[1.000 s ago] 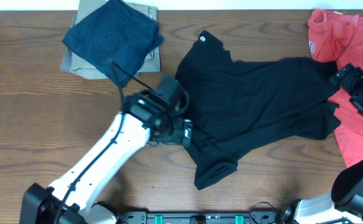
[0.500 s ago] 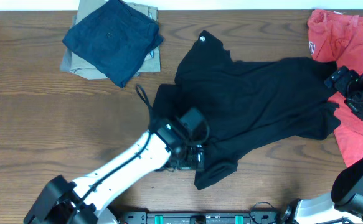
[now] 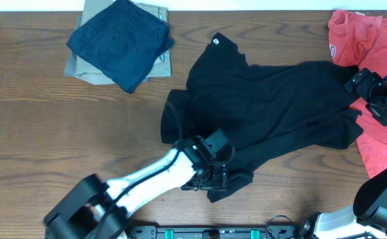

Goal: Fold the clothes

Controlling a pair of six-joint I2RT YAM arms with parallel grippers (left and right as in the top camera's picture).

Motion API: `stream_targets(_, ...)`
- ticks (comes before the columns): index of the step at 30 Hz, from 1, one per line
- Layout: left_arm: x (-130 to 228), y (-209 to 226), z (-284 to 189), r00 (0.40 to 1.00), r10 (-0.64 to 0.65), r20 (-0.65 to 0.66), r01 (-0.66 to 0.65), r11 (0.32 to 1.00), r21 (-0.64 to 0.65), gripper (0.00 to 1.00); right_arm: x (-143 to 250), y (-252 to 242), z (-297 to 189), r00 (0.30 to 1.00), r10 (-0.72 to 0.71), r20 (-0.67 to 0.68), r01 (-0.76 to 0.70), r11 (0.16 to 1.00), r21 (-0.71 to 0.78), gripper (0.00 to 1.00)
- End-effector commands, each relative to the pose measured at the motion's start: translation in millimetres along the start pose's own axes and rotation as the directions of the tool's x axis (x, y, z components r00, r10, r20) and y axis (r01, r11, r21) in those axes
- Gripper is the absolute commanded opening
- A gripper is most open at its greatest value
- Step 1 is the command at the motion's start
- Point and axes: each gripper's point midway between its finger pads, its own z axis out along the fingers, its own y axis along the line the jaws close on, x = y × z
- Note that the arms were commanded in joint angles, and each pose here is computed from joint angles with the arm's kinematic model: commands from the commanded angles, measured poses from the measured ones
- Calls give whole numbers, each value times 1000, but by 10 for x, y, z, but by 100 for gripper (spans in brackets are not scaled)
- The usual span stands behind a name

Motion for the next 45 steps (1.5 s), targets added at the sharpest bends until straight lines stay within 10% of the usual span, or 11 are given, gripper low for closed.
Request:
stream_targets(1,112,79,181,996,-29,-86,26,999,-28,72,-2,-13,-38,1000,-12,6,12,1000,-8,99)
stream_targets(8,142,121,257,993,-38,-116,33,998,-48,45,-52,-2,-35,999,-16,27,17,1000,-10,99)
stream_targets(12,146,127,257,992,-38,-117,32,998,-51,6,-112,-18,-13,998,-16,52,16,1000,3,97)
stream_targets(22,178,337,231,992,-61,-109,44,988,-150,6,-71,-123,261,1000,2,-7,-1,998,70,71)
stream_targets(45,42,625,148,989,-134,-68,115,966,-233,6,12,-524,1033,979,143,-147,-113,974,194,56)
